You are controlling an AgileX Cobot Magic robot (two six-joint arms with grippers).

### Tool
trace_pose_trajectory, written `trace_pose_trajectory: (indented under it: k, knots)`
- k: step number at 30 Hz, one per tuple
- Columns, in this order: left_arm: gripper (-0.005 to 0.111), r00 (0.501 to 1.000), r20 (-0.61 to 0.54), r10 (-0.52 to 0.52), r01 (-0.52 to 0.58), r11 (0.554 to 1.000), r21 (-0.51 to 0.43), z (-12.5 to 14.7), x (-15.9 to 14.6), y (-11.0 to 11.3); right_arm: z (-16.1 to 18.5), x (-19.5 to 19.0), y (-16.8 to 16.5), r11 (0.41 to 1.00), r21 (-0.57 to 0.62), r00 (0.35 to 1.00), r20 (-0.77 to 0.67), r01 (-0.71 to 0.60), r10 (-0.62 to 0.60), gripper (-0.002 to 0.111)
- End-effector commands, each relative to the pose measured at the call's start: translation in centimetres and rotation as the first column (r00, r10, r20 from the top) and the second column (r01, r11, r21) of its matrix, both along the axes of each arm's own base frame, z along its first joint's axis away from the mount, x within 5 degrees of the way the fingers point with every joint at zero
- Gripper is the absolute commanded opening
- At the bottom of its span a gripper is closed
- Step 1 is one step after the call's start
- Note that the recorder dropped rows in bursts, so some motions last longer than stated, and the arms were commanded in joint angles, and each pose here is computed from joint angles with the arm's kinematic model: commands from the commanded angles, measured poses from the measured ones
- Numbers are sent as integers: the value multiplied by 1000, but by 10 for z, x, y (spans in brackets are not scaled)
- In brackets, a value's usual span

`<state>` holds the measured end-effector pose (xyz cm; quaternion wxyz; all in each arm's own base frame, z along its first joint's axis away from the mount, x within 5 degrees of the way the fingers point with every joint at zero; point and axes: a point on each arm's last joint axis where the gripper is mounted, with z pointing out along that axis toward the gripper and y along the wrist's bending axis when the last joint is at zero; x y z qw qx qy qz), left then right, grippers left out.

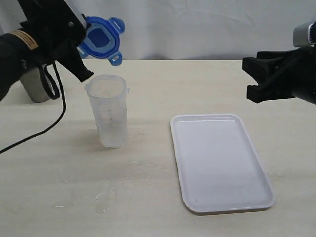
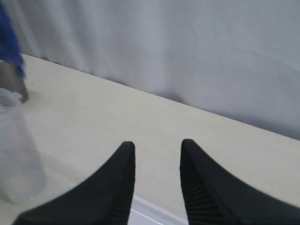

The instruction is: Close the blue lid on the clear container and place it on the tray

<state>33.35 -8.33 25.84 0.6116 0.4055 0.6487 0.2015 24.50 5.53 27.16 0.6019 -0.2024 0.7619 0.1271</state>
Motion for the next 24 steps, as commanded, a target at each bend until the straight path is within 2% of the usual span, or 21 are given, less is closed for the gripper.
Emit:
trace_pose_trajectory:
  k: [1, 4, 7, 12, 17, 20, 24]
  knots:
    - [0, 999, -3, -49, 49, 997, 58, -7, 2, -7, 7, -7, 13, 982, 40, 980, 82, -182, 179, 32]
    - [0, 997, -11, -73, 74, 983, 166, -10, 1, -7, 4, -6, 15, 979, 53, 978, 76, -199, 195, 32]
    - [0, 995, -27, -95, 99, 972, 213, -12, 0, -8, 1, -2, 20, 963, 56, 963, 75, -265, 260, 32]
    - [0, 995, -40, -94, 101, 971, 216, -14, 0, -7, 6, 17, 35, 893, 69, 896, 70, -444, 439, 36]
    - [0, 995, -38, -95, 101, 971, 217, -13, 0, -8, 12, 44, 52, 855, -4, 854, 58, -518, 517, 46]
    - [0, 995, -35, -95, 100, 971, 217, -13, 0, -8, 16, 62, 76, 818, -70, 818, 28, -571, 574, 46]
    - [0, 995, -34, -95, 100, 971, 217, -13, 0, -8, 22, 90, 99, 809, -85, 813, -70, -582, 577, 46]
